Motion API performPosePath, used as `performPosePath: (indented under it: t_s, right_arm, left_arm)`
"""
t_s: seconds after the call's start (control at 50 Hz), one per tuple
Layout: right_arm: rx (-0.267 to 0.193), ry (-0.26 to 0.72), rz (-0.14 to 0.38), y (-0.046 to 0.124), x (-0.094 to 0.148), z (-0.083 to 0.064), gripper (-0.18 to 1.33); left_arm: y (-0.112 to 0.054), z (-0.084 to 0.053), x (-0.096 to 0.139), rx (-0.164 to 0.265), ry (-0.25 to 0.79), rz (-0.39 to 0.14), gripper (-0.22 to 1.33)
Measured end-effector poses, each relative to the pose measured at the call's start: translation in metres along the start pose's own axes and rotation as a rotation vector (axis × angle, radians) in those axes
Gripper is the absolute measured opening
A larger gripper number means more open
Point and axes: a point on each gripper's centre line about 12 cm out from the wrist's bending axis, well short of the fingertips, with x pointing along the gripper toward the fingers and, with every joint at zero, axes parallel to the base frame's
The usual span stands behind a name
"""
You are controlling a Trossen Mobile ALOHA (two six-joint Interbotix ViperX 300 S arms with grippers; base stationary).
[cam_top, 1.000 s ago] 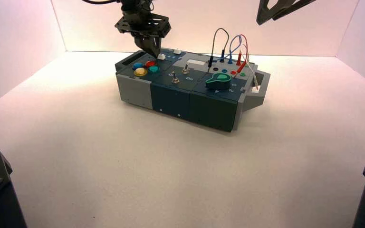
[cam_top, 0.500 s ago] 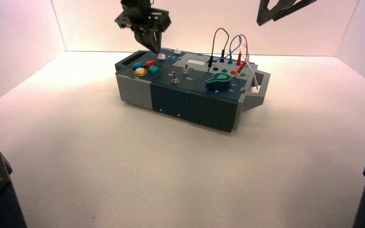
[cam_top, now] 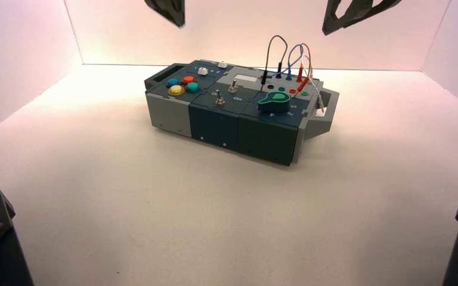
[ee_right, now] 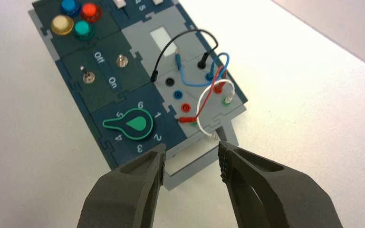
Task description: Move the bottom slider to position 3.
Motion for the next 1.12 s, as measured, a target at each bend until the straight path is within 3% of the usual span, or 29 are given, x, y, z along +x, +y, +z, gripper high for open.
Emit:
performPosePath:
  t_s: [0.14, 0.32, 0.66, 1.12]
  right_arm:
    - [0.000, -0.018, -0.006, -0.001, 0.000, 0.000, 1.10]
    - [-0.001, -0.031, -0.008, 0.000, 0.000, 0.000, 1.10]
    - [0.005, -0.073, -0.019, 0.000, 0.003, -0.004, 1.10]
    - [0.003, -0.095, -0.023, -0.001, -0.002, -0.001, 1.10]
  left_arm:
    - [-0.007, -0.012, -0.021, 0.005, -0.026, 0.008, -0.16]
    - [-0.008, -0.026, -0.027, 0.015, -0.079, 0.048, -0.16]
    - [0.003, -0.039, -0.032, 0.010, -0.278, 0.185, -0.16]
    - [0.010, -0.040, -0.032, -0.005, -0.287, 0.204, -0.16]
